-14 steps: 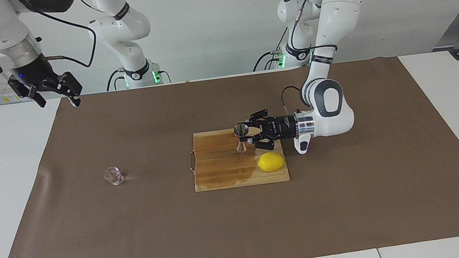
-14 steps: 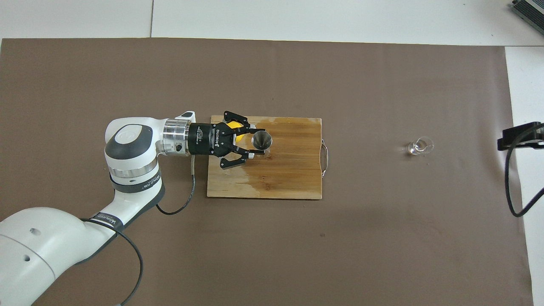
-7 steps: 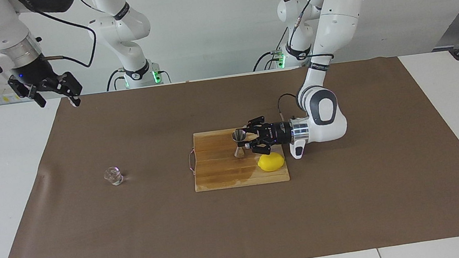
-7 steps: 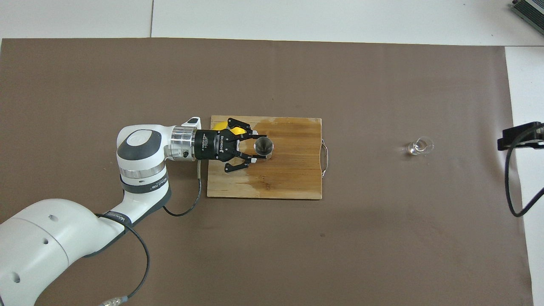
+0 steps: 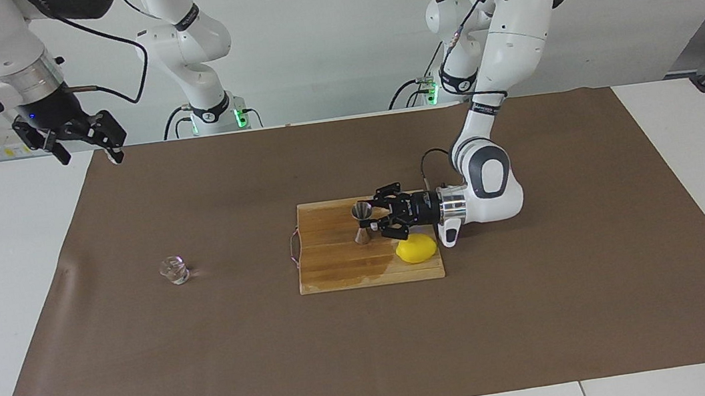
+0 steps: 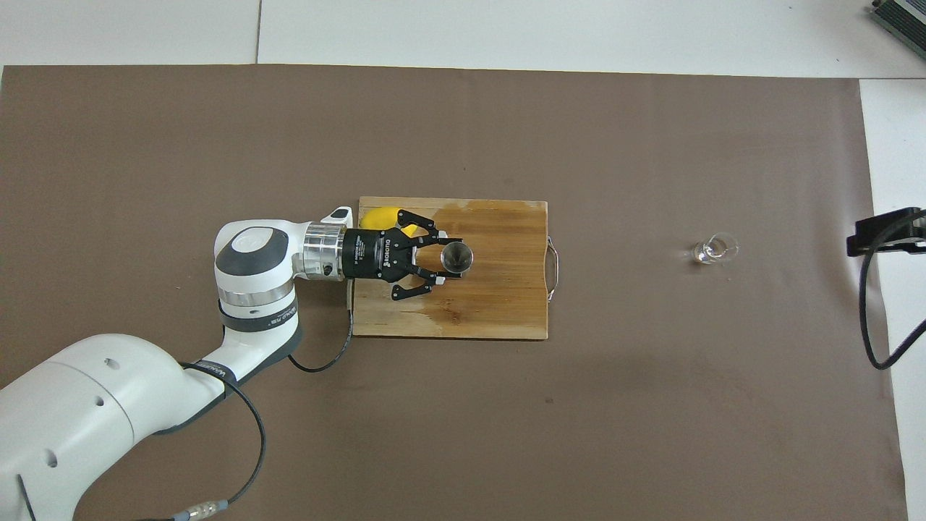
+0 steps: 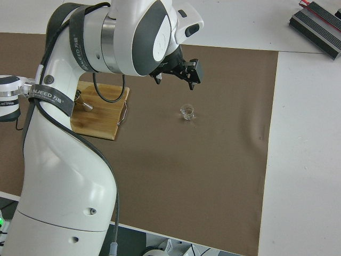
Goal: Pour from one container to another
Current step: 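Set the metal cup down on the board and open the left gripper, then withdraw the left gripper while the right gripper moves toward the glass, then open the right gripper around the small clear glass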
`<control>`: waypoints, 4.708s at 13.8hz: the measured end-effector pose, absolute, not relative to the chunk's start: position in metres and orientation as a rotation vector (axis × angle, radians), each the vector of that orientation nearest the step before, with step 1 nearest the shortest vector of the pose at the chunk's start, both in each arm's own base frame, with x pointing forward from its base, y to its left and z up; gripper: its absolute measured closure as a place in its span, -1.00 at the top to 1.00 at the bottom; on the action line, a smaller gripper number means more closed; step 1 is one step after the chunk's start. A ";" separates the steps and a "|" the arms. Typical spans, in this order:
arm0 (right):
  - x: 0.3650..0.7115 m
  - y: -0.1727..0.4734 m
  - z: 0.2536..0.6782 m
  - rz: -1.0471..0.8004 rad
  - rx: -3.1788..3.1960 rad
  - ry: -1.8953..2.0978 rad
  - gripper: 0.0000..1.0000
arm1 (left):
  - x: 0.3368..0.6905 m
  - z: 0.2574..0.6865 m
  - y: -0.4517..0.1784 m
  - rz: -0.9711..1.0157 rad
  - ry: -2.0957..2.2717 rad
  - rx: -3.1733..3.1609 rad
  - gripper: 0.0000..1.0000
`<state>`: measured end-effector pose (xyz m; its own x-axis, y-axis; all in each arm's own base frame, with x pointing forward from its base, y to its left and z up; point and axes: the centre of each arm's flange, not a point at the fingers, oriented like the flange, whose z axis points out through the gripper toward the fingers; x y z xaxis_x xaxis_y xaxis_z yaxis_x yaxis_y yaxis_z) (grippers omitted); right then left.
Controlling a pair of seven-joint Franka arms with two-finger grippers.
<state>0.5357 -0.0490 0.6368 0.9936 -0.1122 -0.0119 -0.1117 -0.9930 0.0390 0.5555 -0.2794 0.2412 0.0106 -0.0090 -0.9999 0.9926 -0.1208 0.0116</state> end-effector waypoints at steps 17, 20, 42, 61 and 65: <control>0.536 -0.049 0.637 -0.022 3.098 -0.174 1.00 | 0.584 0.264 -0.246 -1.214 1.099 1.440 1.00; 0.536 -0.049 0.637 -0.022 3.098 -0.174 1.00 | 0.599 0.299 -0.215 -1.160 1.065 1.578 1.00; 0.513 -0.194 0.440 0.656 3.166 1.278 1.00 | 0.562 0.594 -0.086 -0.066 -0.053 3.000 1.00; 0.553 -0.193 0.249 1.406 2.840 2.124 1.00 | 0.564 0.590 -0.041 -0.088 -0.639 3.106 1.00; 0.558 -0.186 0.238 1.444 2.855 2.112 1.00 | 0.565 0.590 -0.025 -0.090 -0.461 3.139 1.00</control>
